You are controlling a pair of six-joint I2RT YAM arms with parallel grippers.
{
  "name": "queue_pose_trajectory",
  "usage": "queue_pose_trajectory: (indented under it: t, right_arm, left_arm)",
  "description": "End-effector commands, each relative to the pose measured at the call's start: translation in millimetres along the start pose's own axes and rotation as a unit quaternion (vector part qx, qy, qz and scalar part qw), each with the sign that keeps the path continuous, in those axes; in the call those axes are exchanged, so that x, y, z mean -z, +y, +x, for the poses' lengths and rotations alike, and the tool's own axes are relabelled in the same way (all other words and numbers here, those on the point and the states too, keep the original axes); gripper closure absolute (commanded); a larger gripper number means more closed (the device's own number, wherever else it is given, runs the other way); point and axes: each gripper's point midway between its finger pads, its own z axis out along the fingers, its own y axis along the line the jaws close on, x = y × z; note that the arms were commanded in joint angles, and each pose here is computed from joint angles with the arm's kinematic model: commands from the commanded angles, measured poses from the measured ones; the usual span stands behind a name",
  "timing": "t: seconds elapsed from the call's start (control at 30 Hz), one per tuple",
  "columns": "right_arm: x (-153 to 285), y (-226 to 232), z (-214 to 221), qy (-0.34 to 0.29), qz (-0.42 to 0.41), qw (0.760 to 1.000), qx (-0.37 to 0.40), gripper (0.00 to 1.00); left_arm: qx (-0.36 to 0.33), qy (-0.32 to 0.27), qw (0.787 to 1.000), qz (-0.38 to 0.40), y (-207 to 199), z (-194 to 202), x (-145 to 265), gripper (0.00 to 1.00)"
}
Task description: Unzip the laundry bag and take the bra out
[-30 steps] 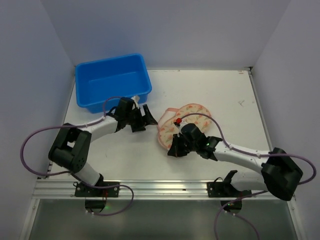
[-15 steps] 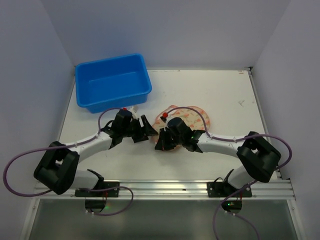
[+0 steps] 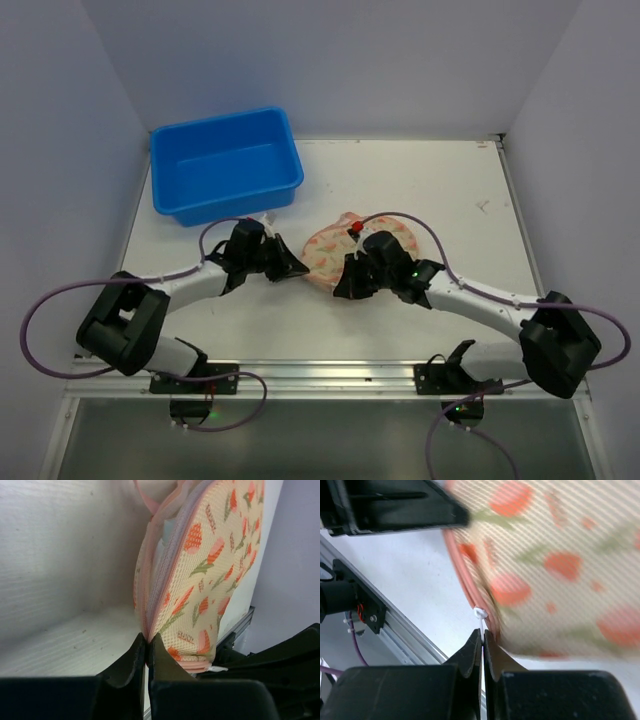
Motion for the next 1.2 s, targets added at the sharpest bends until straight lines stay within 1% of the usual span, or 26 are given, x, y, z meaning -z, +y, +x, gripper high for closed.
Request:
queue_pose_trajectory:
  t: [0.0,0.07,0.1,0.17,0.27,0.33,0.37,0.4,0.43,0.47,0.5,0.53,0.57,0.6,0.63,0.67,0.73,0.77,0.83,0.87,0.93,0.97,1.03,1.07,1.13,1.17]
  right_arm:
    - [34.3,-30.9,7.2,0.023,0.062,0.998,-0.006,1.0]
    - [44.3,-53.5,3.3,0.01,0.1,0.995,-0.014,1.0]
    - [50.1,-60.0,6.8,0.008,0.107,0.994,-0.016,1.0]
    - [53.9,-65.6,7.1,0.001,0.112,0.994,-0.016,1.0]
    - [55.4,-66.4,10.4,0.0,0.108,0.994,-0.014,1.0]
    - [55.1,-68.1,9.0,-0.005,0.112,0.994,-0.014,1.0]
    - [55.6,-68.4,8.3,-0.008,0.114,0.993,-0.012,0.92]
    - [56.8,-66.6,5.0,-0.013,0.112,0.994,-0.011,0.86]
    - [60.0,-64.3,1.0,-0.024,0.11,0.994,-0.01,0.73]
    - [62.6,-64.9,-3.4,-0.036,0.115,0.993,-0.011,0.65]
    - [64.8,-61.9,-8.7,-0.049,0.112,0.992,-0.012,0.58]
    - [67.4,-61.3,-13.7,-0.062,0.113,0.992,-0.014,0.51]
    - [71.0,-59.1,-20.0,-0.078,0.113,0.99,-0.015,0.4]
    - [74.1,-57.7,-29.4,-0.096,0.117,0.988,-0.018,0.36]
    - [76.3,-58.4,-35.7,-0.108,0.123,0.986,-0.023,0.3]
    - [77.1,-59.1,-38.6,-0.113,0.128,0.985,-0.029,0.27]
    - [79.8,-69.4,-48.5,-0.136,0.154,0.977,-0.056,0.21]
    - [78.3,-78.8,-49.6,-0.135,0.167,0.974,-0.075,0.2]
    - [75.6,-94.5,-50.5,-0.136,0.186,0.966,-0.114,0.18]
    - [73.5,-100.6,-49.8,-0.134,0.194,0.963,-0.127,0.18]
    - [62.3,-109.0,-49.9,-0.128,0.185,0.963,-0.148,0.18]
    - [57.8,-110.9,-52.0,-0.128,0.179,0.964,-0.149,0.18]
    - [40.0,-102.8,-61.1,-0.12,0.133,0.976,-0.124,0.17]
    - [36.3,-94.6,-77.5,-0.131,0.115,0.979,-0.105,0.18]
    - [18.9,-96.1,-80.6,-0.102,0.107,0.987,-0.069,0.18]
    - [16.7,-89.2,-99.8,-0.112,0.099,0.987,-0.051,0.18]
  left_arm:
    - [0.02,-0.054,0.998,-0.022,28.7,-19.9,17.1,1.0]
    - [0.021,-0.065,0.997,-0.021,31.6,-19.0,24.6,1.0]
    - [0.026,-0.059,0.998,-0.025,39.3,-11.1,25.9,1.0]
    - [0.027,-0.051,0.998,-0.003,34.0,-0.7,29.3,1.0]
    - [0.023,-0.033,0.999,-0.001,37.6,29.1,28.9,1.0]
    - [-0.003,-0.011,1.0,0.013,24.7,55.2,25.9,0.98]
    - [-0.003,-0.007,1.0,0.012,24.3,62.8,24.8,0.92]
    - [-0.009,0.003,1.0,0.019,20.0,71.7,25.8,0.8]
    - [-0.005,0.005,1.0,0.025,17.7,74.3,27.9,0.75]
    - [-0.006,0.002,1.0,0.028,16.7,74.6,30.1,0.69]
    - [-0.013,-0.014,0.999,0.046,7.3,70.0,37.3,0.5]
    - [-0.015,-0.02,0.999,0.041,7.5,69.2,41.4,0.39]
    - [-0.025,-0.042,0.998,0.033,7.1,60.7,44.8,0.29]
    - [-0.039,-0.068,0.996,0.047,-12.1,47.2,55.4,0.18]
    - [-0.05,-0.079,0.996,-0.004,5.0,43.0,59.6,0.15]
    - [-0.063,-0.1,0.993,0.001,-13.2,29.4,68.7,0.12]
    - [-0.087,-0.121,0.988,-0.027,-15.1,17.6,80.5,0.11]
    - [-0.114,-0.149,0.982,-0.031,-27.4,1.5,88.2,0.11]
    - [-0.155,-0.154,0.975,-0.049,-29.5,-8.2,87.4,0.11]
    - [-0.17,-0.16,0.972,-0.042,-42.5,-15.4,88.8,0.12]
    - [-0.207,-0.137,0.967,-0.057,-41.9,-18.1,73.9,0.12]
    - [-0.218,-0.136,0.965,-0.051,-53.8,-24.0,71.9,0.13]
    - [-0.241,-0.099,0.963,-0.062,-50.3,-21.0,53.3,0.14]
    - [-0.247,-0.098,0.962,-0.054,-59.4,-25.3,50.6,0.14]
    - [-0.248,-0.084,0.963,-0.062,-55.7,-25.3,38.8,0.14]
    - [-0.247,-0.085,0.963,-0.06,-58.8,-27.8,37.0,0.14]
